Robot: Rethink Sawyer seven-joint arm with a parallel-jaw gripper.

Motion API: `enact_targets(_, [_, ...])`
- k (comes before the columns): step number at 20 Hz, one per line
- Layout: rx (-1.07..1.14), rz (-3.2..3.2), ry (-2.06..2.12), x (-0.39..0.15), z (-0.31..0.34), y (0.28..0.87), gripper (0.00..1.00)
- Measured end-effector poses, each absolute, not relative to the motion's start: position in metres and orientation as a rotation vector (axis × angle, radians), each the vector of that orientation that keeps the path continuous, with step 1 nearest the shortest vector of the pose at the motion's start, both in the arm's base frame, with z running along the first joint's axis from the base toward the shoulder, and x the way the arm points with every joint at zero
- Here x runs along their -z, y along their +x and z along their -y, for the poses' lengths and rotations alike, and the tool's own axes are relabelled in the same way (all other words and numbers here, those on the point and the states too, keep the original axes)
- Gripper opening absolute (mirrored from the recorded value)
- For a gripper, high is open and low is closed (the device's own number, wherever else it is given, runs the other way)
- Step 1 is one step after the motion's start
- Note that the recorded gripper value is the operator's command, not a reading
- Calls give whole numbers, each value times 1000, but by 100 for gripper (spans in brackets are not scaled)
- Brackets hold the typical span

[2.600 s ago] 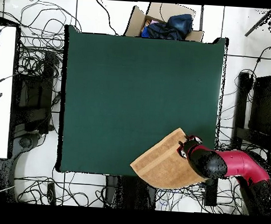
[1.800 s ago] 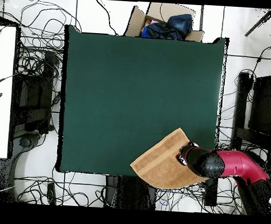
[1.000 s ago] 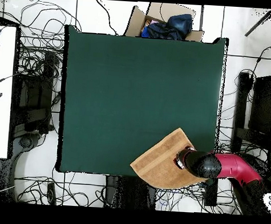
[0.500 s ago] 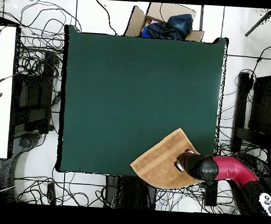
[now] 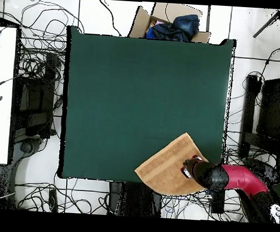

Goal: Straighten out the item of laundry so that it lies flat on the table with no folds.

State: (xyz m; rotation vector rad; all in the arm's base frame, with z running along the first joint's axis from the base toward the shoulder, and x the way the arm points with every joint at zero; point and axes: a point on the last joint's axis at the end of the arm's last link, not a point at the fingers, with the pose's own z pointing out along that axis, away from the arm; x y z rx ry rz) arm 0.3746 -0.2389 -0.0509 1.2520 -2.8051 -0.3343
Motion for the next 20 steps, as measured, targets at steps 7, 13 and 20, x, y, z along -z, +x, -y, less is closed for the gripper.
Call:
enact_targets(7, [372, 2934, 1190, 48, 245, 367, 0])
enact_targets(13, [357, 3052, 1183, 37, 247, 390, 0])
enact_targets(20, [352, 3200, 1154, 18, 250, 426, 0])
